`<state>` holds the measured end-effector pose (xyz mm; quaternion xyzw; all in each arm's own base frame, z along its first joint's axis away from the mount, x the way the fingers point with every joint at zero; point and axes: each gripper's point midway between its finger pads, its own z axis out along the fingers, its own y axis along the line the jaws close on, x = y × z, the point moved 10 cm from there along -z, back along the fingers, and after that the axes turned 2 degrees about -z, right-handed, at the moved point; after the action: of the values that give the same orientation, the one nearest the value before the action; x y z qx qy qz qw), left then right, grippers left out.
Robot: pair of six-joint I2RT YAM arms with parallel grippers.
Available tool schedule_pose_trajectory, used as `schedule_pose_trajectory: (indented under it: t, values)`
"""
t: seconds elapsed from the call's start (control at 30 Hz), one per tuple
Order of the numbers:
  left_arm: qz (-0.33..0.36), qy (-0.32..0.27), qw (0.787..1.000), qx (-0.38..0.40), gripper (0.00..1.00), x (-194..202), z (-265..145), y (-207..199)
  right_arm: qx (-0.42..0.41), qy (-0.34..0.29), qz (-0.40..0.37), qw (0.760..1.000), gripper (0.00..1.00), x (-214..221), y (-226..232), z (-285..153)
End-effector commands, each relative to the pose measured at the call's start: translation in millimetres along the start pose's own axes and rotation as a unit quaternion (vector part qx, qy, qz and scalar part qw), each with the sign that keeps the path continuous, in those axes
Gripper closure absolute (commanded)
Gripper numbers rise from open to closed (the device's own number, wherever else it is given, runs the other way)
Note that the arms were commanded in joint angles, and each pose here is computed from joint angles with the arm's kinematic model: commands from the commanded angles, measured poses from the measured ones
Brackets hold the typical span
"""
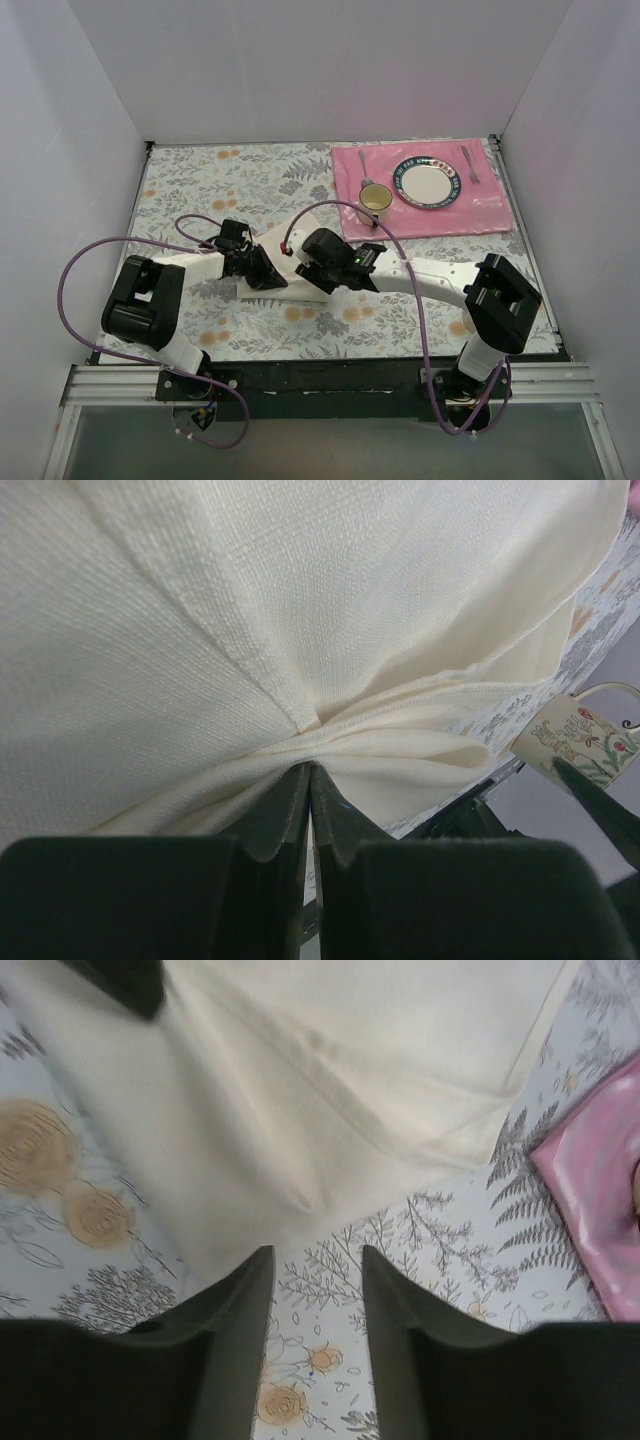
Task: Fold the napkin, place the utensils inside, and roll it up
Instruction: Roll the napkin with the utensil
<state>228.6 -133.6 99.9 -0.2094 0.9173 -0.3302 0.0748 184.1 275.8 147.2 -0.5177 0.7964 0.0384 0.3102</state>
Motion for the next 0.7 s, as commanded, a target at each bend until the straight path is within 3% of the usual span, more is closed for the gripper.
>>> schedule_pose_trajectory:
  t: [0.0, 0.07, 0.2, 0.4, 0.67]
  values:
    - [0.001, 0.013, 1.000, -0.029, 0.96, 3.4, 2.7, 7.9, -0.048, -0.099, -0.030, 0.993, 0.41, -47.6, 10.0, -30.4]
    - [0.001, 0.014, 1.000, -0.026, 0.96, 3.2, 2.8, 7.1, -0.078, -0.122, -0.052, 0.988, 0.32, -51.4, 22.3, -22.2]
    - [-0.003, 0.015, 0.999, -0.028, 0.96, 3.5, 4.9, 9.1, -0.108, -0.145, -0.089, 0.979, 0.29, -48.8, 46.2, 0.8]
    - [-0.007, 0.019, 0.999, -0.031, 0.97, 5.7, 6.1, 12.4, -0.115, -0.174, -0.097, 0.973, 0.30, -53.2, 54.9, 22.6]
    - [-0.007, 0.014, 1.000, -0.027, 0.97, 6.2, 2.9, 10.9, -0.116, -0.145, -0.092, 0.978, 0.33, -42.1, 61.3, 48.0]
